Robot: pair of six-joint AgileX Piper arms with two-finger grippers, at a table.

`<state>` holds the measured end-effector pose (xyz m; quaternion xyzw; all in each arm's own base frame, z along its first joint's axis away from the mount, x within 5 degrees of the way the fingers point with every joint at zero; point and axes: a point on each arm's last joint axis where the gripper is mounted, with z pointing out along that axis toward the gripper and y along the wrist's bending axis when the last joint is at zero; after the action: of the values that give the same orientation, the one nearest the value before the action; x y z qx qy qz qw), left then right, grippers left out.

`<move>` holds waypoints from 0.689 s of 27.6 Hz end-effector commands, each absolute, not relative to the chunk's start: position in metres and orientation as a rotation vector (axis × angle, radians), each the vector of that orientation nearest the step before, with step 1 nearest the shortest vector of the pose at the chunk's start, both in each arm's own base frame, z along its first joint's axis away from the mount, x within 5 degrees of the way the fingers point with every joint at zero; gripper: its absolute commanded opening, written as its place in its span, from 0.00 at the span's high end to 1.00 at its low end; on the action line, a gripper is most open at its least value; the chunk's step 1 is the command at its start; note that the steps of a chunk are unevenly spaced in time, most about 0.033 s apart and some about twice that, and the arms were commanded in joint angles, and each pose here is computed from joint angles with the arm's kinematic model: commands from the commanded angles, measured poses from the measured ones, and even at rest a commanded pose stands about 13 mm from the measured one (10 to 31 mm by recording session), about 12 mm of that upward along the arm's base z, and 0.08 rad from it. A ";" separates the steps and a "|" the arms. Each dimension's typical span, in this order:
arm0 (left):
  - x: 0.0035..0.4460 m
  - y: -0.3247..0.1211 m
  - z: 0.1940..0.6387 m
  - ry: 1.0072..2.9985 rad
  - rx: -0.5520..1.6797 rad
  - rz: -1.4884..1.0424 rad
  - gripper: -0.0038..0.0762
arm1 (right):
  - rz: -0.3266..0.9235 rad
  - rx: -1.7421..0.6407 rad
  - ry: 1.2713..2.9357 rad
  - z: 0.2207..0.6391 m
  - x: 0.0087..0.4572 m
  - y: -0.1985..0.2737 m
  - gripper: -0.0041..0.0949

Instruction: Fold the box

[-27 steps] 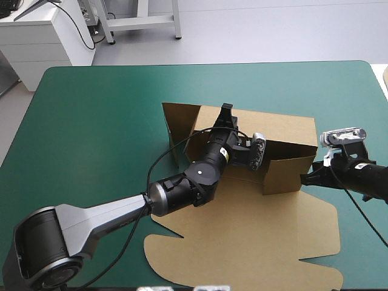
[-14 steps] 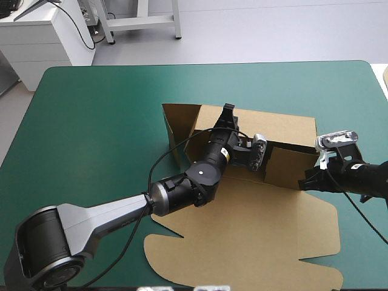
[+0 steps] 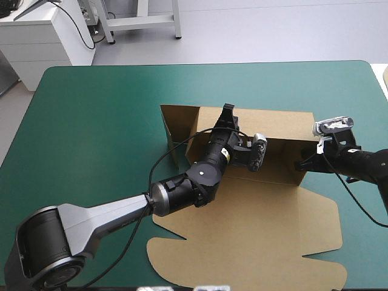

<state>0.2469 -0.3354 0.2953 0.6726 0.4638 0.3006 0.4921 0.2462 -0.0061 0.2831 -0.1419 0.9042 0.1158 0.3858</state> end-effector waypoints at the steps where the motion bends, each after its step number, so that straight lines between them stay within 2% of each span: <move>1: 0.244 -0.330 0.310 1.174 1.567 0.692 0.96 | 0.410 -0.282 2.245 0.294 0.250 -0.001 0.96; 3: 0.244 -0.330 0.311 1.172 1.568 0.693 0.96 | 0.439 -0.254 2.219 0.296 0.252 0.000 0.96; 13: 0.244 -0.330 0.311 1.185 1.554 0.682 0.94 | 0.414 -0.254 2.207 0.297 0.253 -0.001 0.96; 15: 0.244 -0.330 0.311 1.197 1.543 0.676 0.89 | 0.400 -0.274 2.219 0.296 0.252 -0.002 0.96; 19: 0.244 -0.330 0.311 1.185 1.545 0.682 0.70 | 0.387 -0.266 2.256 0.293 0.250 -0.003 0.96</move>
<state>0.2468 -0.3353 0.2948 0.6637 0.4792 0.2889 0.4964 0.2520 -0.0086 0.2819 -0.1175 0.9009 0.1216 0.3997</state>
